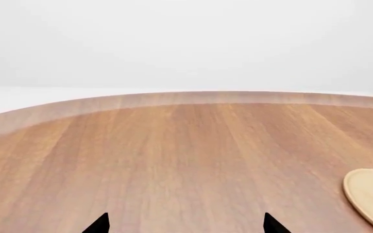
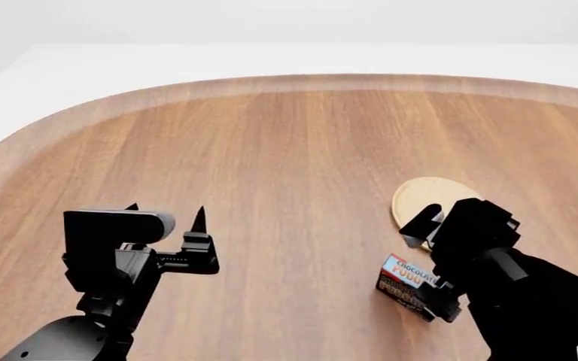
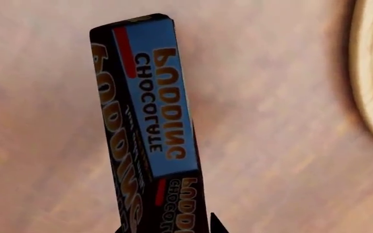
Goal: Put the chocolate pudding to the left of the plate.
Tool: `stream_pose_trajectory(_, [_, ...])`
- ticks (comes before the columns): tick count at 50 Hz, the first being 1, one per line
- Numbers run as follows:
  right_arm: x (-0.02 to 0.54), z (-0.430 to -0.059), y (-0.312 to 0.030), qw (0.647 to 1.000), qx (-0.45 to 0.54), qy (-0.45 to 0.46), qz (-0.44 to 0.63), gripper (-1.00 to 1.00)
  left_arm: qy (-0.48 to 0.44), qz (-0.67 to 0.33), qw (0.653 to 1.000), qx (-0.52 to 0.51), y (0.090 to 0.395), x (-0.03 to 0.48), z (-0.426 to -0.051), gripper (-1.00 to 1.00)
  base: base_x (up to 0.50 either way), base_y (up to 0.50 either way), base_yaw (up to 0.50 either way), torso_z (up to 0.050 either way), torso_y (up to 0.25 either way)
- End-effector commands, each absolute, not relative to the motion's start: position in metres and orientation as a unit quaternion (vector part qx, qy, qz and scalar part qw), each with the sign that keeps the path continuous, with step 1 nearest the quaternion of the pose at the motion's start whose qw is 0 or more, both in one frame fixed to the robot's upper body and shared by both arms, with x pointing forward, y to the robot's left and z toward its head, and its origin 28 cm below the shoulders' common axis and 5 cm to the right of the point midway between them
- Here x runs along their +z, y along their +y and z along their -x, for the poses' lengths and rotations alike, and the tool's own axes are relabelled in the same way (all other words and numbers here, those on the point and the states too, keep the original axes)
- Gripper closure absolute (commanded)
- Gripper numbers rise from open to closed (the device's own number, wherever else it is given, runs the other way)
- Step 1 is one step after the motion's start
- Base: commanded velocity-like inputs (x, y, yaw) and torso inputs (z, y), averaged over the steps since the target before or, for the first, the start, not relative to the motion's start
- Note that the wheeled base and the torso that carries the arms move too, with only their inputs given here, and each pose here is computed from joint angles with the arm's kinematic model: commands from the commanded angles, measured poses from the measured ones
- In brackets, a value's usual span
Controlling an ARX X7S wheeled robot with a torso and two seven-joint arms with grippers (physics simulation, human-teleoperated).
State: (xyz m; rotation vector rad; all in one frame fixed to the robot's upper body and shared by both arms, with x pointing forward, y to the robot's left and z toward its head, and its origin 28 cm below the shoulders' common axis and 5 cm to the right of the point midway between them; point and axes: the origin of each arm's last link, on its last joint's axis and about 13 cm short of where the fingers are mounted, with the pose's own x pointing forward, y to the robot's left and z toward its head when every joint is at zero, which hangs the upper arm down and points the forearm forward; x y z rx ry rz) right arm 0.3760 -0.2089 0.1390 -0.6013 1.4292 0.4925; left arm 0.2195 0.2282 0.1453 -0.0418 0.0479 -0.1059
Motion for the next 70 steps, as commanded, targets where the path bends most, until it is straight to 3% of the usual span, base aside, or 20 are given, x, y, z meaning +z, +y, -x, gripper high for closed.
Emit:
stream_pose_trajectory(1, [0.145, -0.383, -0.205, 0.708, 0.239, 0.603, 0.28, 1.0, 0.022, 0.02, 0.998, -0.051, 0.228, 0.146, -0.219, -1.0, 0.0, 0.0, 0.0, 0.0, 0.0])
stream_pose_trajectory(27, [0.191, -0.401, -0.185, 0.777, 0.246, 0.521, 0.254, 1.0, 0.011, 0.013, 0.999, -0.041, 0.231, 0.15, -0.214, -1.0, 0.0, 0.0, 0.0, 0.0, 0.0])
stream_pose_trajectory(48, [0.233, -0.401, -0.133, 0.848, 0.161, 0.476, 0.168, 1.0, 0.003, 0.001, 0.999, -0.041, 0.229, 0.163, -0.213, -1.0, 0.0, 0.0, 0.0, 0.0, 0.0])
stream_pose_trajectory(56, [0.234, -0.398, -0.112, 0.871, 0.088, 0.461, 0.142, 1.0, 0.005, -0.002, 0.999, -0.045, 0.229, 0.168, -0.216, -1.0, 0.0, 0.0, 0.0, 0.0, 0.0])
stream_pose_trajectory(64, [0.234, -0.396, -0.096, 0.887, 0.02, 0.446, 0.118, 1.0, 0.015, -0.009, 0.998, -0.058, 0.227, 0.188, -0.233, -1.0, 0.0, 0.0, 0.0, 0.0, 0.0])
stream_pose_trajectory(70, [0.231, -0.396, -0.091, 0.889, 0.001, 0.443, 0.117, 1.0, 0.034, -0.001, 0.997, -0.065, 0.225, 0.221, -0.267, -1.0, 0.0, 0.0, 0.0, 0.0, 0.0])
